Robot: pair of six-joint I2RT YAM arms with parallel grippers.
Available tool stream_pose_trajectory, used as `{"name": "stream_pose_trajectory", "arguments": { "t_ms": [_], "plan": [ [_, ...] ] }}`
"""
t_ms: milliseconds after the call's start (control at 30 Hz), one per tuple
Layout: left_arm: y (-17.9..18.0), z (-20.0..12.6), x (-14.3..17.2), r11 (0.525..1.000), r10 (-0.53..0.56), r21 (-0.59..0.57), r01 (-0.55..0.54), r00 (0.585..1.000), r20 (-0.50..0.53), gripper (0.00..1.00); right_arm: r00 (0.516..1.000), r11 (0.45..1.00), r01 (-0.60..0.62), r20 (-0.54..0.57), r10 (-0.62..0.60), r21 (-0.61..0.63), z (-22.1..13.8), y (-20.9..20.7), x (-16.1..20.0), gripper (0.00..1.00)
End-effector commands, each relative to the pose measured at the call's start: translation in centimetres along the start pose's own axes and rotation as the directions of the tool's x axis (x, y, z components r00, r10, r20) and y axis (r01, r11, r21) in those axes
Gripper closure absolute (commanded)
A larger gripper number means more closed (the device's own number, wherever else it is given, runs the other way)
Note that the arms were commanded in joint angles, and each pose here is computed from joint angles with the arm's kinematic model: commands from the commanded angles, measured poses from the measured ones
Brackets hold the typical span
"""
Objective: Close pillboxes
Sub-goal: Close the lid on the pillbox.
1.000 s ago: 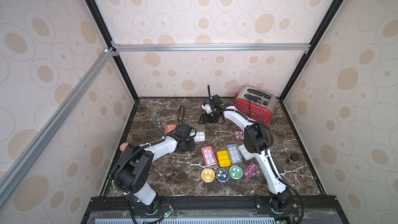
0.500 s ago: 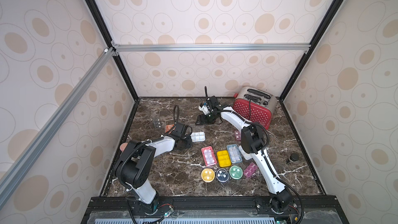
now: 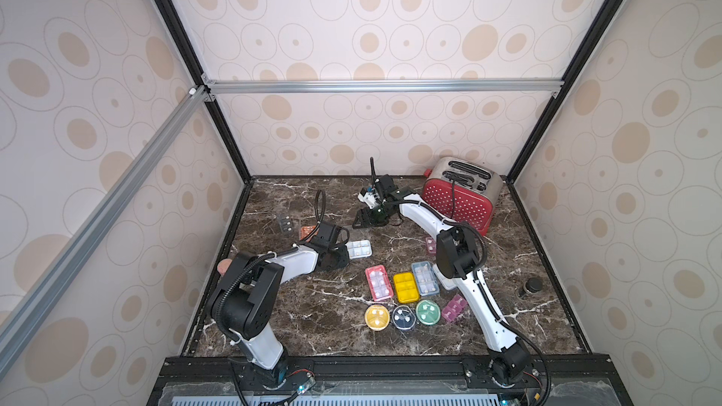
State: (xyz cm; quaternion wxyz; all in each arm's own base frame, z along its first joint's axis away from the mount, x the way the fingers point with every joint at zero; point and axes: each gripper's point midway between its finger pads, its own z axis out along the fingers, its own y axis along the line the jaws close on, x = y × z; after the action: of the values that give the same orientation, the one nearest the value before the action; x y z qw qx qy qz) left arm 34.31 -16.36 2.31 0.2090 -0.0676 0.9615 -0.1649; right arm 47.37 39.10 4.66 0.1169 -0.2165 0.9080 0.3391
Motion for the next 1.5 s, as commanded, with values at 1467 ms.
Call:
{"name": "stream_pose_trajectory", "arguments": {
  "t_ms": [1467],
  "plan": [
    [-1.7, -5.2, 3.1, 0.983, -0.084, 0.157, 0.096, 0.993, -0.081, 0.44, 1.000, 0.989, 0.022, -0.023, -0.019, 0.147, -4.5, 4.2, 4.4, 0.40]
  ]
}}
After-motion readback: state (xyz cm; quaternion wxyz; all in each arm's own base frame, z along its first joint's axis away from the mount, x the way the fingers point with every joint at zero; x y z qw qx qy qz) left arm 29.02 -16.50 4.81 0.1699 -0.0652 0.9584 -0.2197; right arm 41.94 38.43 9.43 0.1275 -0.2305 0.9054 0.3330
